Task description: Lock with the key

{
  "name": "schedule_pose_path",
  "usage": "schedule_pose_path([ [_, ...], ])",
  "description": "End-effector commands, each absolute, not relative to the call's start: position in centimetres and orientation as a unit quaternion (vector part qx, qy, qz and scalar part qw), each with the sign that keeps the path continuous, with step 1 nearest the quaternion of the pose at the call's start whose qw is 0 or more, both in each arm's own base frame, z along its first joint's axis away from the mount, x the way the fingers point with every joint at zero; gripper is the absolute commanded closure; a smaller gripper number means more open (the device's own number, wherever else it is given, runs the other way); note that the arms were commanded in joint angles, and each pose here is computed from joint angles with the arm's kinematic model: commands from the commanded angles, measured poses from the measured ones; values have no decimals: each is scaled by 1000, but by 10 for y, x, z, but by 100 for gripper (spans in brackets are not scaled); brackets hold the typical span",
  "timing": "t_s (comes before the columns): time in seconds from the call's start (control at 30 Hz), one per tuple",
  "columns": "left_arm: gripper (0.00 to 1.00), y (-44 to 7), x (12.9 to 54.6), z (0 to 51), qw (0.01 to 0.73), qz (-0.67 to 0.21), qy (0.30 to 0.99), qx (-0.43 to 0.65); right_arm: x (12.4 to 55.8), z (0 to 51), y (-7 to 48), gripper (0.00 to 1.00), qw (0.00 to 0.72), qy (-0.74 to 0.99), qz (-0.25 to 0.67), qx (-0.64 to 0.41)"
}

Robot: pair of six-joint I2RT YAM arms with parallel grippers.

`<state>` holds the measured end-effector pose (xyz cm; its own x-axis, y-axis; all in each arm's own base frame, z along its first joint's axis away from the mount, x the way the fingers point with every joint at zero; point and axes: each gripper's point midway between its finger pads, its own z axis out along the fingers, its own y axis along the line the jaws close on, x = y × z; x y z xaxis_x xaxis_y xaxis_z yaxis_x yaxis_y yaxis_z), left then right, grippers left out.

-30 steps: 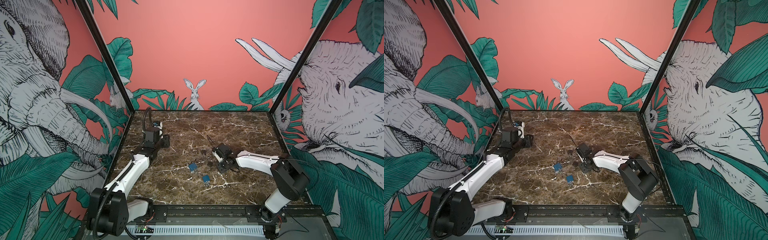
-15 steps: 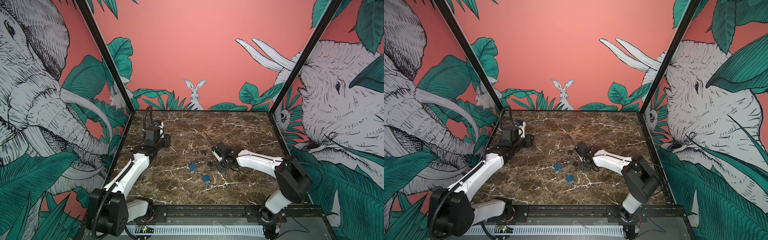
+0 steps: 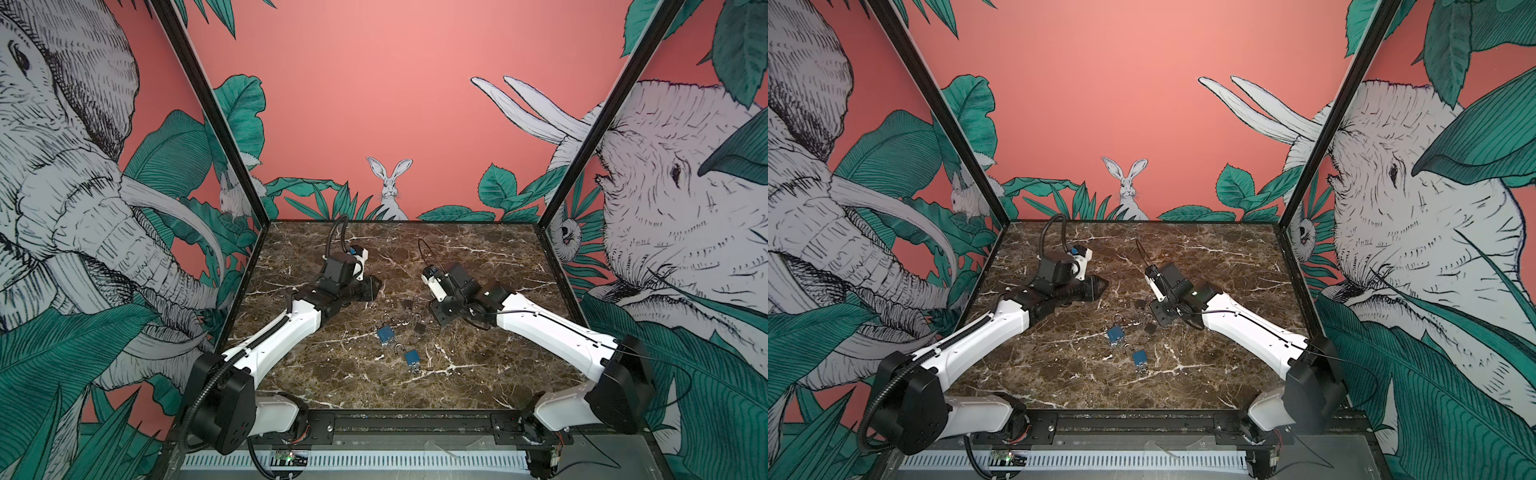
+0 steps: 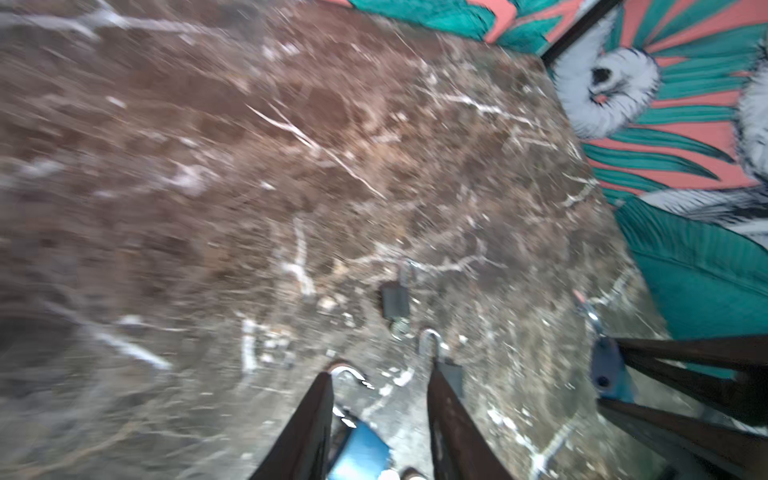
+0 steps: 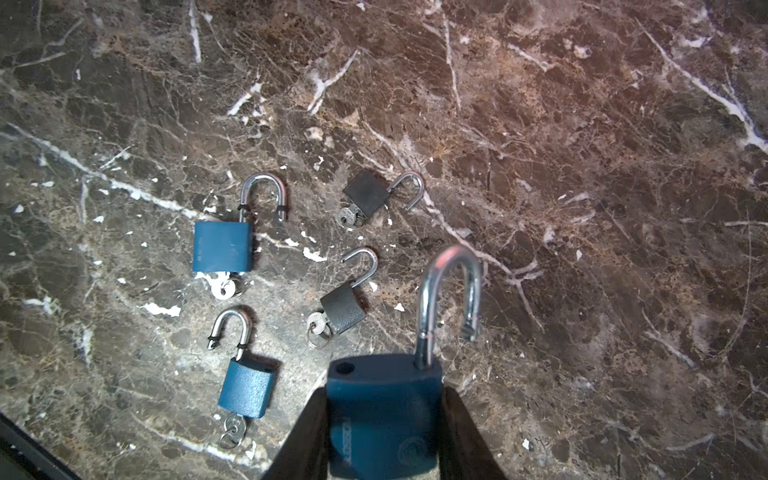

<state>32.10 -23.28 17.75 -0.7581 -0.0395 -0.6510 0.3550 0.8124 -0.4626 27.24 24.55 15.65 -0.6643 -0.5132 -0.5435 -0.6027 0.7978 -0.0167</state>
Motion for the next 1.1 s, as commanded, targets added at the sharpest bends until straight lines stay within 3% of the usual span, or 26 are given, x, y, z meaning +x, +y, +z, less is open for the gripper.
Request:
schedule_pose_path([
  [0.0, 61, -270, 316, 196, 322, -360, 872, 81, 270, 180, 253, 93, 296, 896, 99, -315],
  [0.27, 62, -329, 306, 204, 295, -440, 843, 89, 265, 189, 256, 94, 311, 888, 110, -320],
  [0.7, 62, -364, 285, 224, 274, -495, 814, 128, 264, 193, 260, 94, 316, 885, 122, -319],
  [1.07, 65, -379, 281, 210, 237, -507, 818, 133, 263, 194, 262, 94, 319, 885, 120, -317],
])
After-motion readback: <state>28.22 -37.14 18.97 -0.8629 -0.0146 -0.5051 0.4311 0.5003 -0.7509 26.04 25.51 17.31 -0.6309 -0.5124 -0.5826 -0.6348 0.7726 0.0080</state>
